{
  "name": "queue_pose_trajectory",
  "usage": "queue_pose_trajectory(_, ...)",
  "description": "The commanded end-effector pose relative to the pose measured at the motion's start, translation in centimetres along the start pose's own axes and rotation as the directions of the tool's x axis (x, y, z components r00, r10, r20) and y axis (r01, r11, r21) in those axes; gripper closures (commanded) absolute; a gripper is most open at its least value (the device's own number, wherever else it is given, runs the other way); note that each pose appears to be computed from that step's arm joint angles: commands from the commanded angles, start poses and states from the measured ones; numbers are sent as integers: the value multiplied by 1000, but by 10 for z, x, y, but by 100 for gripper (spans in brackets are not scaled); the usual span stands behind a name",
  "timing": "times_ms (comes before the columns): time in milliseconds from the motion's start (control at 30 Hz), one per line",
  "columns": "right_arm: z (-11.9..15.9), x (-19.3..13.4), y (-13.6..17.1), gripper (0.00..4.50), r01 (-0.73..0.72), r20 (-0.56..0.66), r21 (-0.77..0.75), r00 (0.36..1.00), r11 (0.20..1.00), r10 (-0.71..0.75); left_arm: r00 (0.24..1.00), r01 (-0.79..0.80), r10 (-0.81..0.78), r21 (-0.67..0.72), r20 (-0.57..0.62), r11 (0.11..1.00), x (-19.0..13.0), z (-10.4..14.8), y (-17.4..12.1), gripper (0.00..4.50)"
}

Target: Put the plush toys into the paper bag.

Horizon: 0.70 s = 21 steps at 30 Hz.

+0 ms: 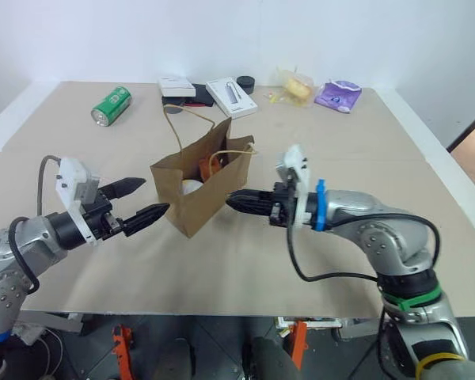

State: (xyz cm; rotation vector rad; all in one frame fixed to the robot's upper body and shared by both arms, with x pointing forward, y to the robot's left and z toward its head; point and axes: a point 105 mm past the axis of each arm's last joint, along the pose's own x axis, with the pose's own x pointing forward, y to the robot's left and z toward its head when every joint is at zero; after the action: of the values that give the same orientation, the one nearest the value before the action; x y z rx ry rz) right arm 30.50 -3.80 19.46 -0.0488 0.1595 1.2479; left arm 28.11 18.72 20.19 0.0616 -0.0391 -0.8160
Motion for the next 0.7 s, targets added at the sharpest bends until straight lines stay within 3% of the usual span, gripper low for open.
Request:
queue_pose_trajectory(33,9,12,-3,446,8,19,-42,1000,999,-8,1000,1,-3,66,26,998,-2,7,0,0)
queue_pose_trajectory(700,23,50,-17,446,33,78,-60,997,998,-28,1000,-6,1,171,27,985,11,3,3,0)
